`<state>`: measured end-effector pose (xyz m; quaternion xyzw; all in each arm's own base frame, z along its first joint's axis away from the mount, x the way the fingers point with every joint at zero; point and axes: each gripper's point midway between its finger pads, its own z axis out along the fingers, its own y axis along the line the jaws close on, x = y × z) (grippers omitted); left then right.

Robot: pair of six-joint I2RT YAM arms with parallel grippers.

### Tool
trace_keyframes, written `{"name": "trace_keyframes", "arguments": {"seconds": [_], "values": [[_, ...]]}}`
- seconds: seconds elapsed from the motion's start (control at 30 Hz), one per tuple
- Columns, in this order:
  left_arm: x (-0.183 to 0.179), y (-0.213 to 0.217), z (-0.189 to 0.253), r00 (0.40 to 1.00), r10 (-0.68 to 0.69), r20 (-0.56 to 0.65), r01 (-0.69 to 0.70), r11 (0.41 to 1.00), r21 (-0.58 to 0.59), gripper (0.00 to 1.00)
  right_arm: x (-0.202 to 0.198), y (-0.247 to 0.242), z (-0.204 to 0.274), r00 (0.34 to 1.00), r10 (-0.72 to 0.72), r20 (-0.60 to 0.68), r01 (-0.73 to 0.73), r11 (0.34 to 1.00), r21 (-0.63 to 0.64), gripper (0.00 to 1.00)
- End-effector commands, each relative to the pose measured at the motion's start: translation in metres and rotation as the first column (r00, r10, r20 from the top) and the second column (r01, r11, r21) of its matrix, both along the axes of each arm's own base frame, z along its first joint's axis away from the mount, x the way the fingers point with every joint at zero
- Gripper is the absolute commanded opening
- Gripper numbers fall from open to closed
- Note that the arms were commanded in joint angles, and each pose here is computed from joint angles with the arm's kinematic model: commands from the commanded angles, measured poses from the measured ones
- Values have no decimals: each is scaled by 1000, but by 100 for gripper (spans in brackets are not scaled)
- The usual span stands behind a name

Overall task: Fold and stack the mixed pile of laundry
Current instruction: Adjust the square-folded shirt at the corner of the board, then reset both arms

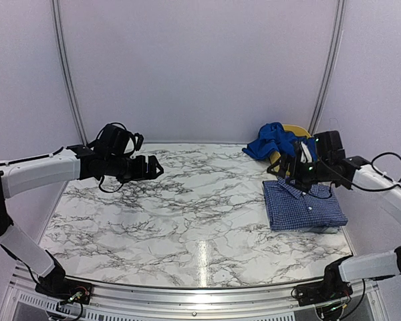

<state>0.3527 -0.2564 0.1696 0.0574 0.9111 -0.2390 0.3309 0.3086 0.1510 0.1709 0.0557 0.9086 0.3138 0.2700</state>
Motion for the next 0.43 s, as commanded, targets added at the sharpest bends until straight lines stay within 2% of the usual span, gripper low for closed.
{"name": "trace_keyframes", "arguments": {"seconds": [0.0,0.17,0.3,0.4], "values": [[3,9,39,999,10,40,-9,1000,-27,99,3,-11,72,980,55,189,-30,991,-131,99],[6,25,56,998,58,26,-56,997,-56,99,10,-18,90,968,97,231,-43,973,-227,99],[-2,39,56,996,94,2,-93,992,-88,99,10,-15,82,965,119,235,-64,971,-229,98],[-15,52,39,990,133,-40,-136,987,-83,99,4,-11,67,965,139,223,-92,974,-208,99]]}}
